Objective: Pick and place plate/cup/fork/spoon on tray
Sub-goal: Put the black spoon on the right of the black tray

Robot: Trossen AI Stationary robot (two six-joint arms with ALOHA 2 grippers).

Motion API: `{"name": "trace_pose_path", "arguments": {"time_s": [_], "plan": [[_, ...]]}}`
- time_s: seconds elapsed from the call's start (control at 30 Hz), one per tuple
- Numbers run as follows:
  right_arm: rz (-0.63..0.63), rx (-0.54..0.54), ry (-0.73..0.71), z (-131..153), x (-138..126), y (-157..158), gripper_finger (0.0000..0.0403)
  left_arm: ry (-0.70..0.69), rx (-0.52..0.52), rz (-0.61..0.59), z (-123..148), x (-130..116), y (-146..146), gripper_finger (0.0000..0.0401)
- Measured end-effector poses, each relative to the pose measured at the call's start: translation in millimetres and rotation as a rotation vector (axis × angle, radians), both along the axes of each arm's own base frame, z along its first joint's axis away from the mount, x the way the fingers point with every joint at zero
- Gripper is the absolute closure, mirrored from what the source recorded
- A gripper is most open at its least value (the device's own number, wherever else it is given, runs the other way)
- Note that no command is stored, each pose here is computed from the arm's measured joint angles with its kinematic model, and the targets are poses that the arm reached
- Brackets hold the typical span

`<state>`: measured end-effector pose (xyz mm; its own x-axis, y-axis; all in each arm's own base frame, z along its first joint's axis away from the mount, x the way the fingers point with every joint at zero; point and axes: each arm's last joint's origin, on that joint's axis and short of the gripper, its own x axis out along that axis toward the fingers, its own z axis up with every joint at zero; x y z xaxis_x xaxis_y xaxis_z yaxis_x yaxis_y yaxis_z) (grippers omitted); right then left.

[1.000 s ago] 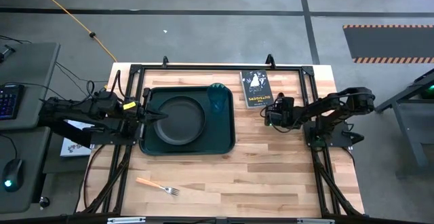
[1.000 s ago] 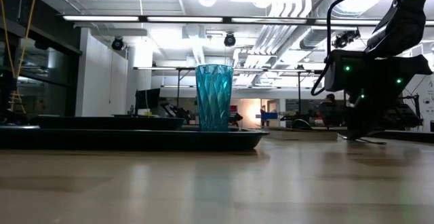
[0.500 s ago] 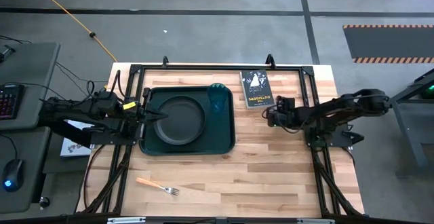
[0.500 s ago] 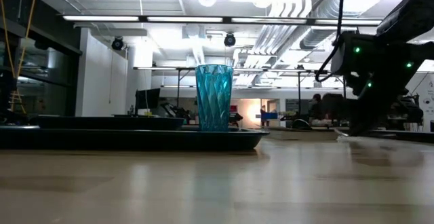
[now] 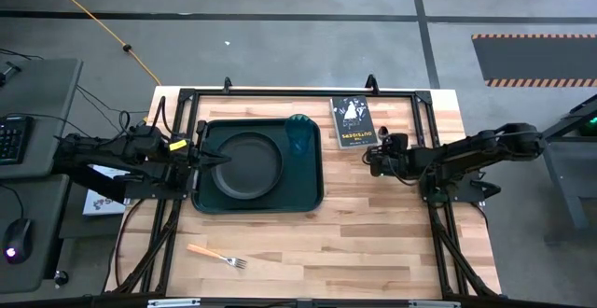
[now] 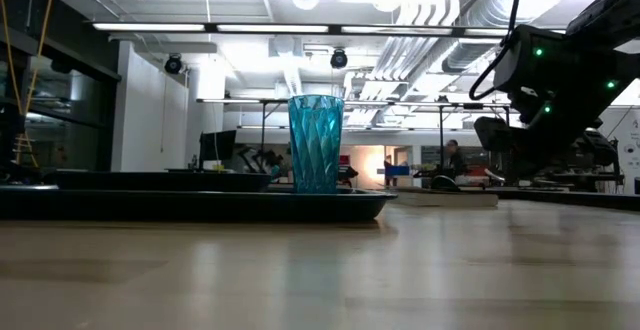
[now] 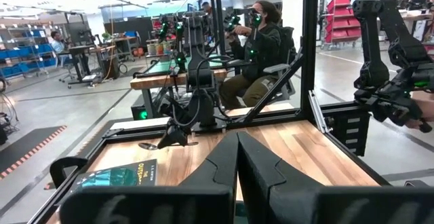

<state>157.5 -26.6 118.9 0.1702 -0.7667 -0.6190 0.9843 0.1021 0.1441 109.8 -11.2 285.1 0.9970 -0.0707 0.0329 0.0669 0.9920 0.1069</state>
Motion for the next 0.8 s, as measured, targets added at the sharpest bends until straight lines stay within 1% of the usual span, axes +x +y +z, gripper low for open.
{"name": "trace_pose_path", "arguments": {"time_s": [0.3,0.53,0.63,0.8], "plan": [[0.017,-0.022,0.005,0.7,0.6,2.5,0.0403,0.000,0.000,0.000,0.0,0.0,0.0,0.0401],[0.069,-0.121,-0.011,4.6,6.3,8.5,0.0403,0.000,-0.001,0.000,0.0,0.0,0.0,0.0401],[0.100,-0.166,-0.008,10.8,11.7,10.0,0.0403,-0.001,0.000,0.000,0.1,0.0,0.0,0.0401],[0.147,-0.216,0.007,32.0,29.1,10.4,0.0403,0.000,0.000,0.000,0.0,0.0,0.0,0.0401]]}}
